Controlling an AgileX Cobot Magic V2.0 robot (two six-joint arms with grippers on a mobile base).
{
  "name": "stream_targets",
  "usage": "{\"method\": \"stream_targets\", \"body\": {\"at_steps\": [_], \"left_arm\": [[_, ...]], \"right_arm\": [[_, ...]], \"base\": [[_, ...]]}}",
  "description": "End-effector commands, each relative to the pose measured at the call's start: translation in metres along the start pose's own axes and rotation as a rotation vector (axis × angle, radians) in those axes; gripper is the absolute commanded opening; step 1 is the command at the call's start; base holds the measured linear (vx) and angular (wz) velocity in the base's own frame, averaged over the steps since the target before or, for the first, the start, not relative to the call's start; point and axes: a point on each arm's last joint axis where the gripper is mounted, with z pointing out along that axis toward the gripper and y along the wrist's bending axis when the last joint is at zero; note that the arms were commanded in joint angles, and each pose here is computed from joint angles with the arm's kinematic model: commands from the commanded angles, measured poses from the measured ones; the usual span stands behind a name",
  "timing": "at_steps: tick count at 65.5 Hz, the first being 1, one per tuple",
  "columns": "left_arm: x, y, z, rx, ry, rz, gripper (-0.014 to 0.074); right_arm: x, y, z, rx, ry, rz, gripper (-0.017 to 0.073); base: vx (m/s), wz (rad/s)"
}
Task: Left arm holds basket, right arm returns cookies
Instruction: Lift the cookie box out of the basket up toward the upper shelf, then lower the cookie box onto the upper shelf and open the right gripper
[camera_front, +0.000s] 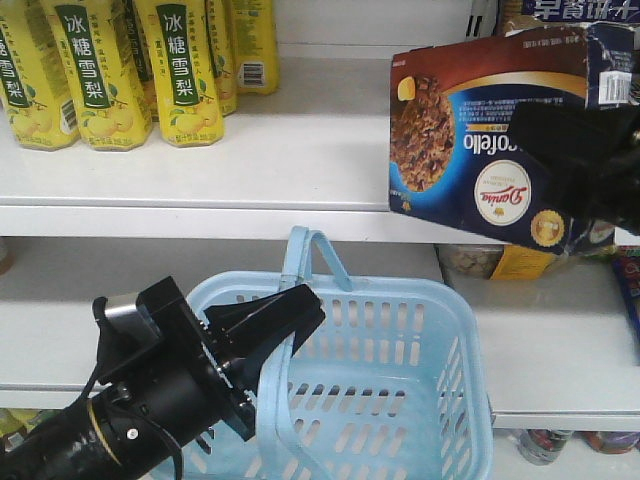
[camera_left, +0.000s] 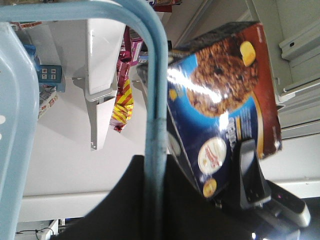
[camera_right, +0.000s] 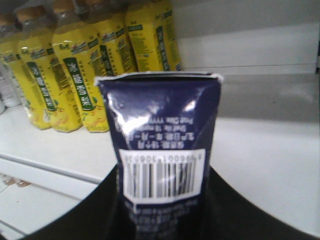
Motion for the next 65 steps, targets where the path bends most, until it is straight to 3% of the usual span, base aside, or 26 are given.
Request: {"method": "stream_targets", "body": {"at_steps": [1,23,34,49,65], "left_arm": [[0.004,-0.039,0.000,0.325,0.034,0.000,-0.0003],[0.004,-0.039,0.000,0.325,0.034,0.000,-0.0003],[0.004,-0.039,0.000,0.325,0.034,0.000,-0.0003],[0.004,-0.039,0.000,0.325,0.034,0.000,-0.0003],[0.004,-0.039,0.000,0.325,0.034,0.000,-0.0003]], "right_arm": [[-0.022,0.000,0.002,-0.034,-0.158,-0.025,-0.0006],[-0.022,-0.021,0.042,0.016,-0.212,-0.053,-0.0006],[-0.019,-0.026,0.066,-0.014,-0.248,-0.085,-0.0006],[-0.009,-0.027,0.095,-0.057,-0.277,-0.230,-0.0006],[-0.001,-0.032,0.114,-0.033,-0.288,-0.268,-0.0006]], "base": [[0.00,0.00],[0.00,0.00],[0.00,0.00],[0.00,0.00],[0.00,0.00]]}}
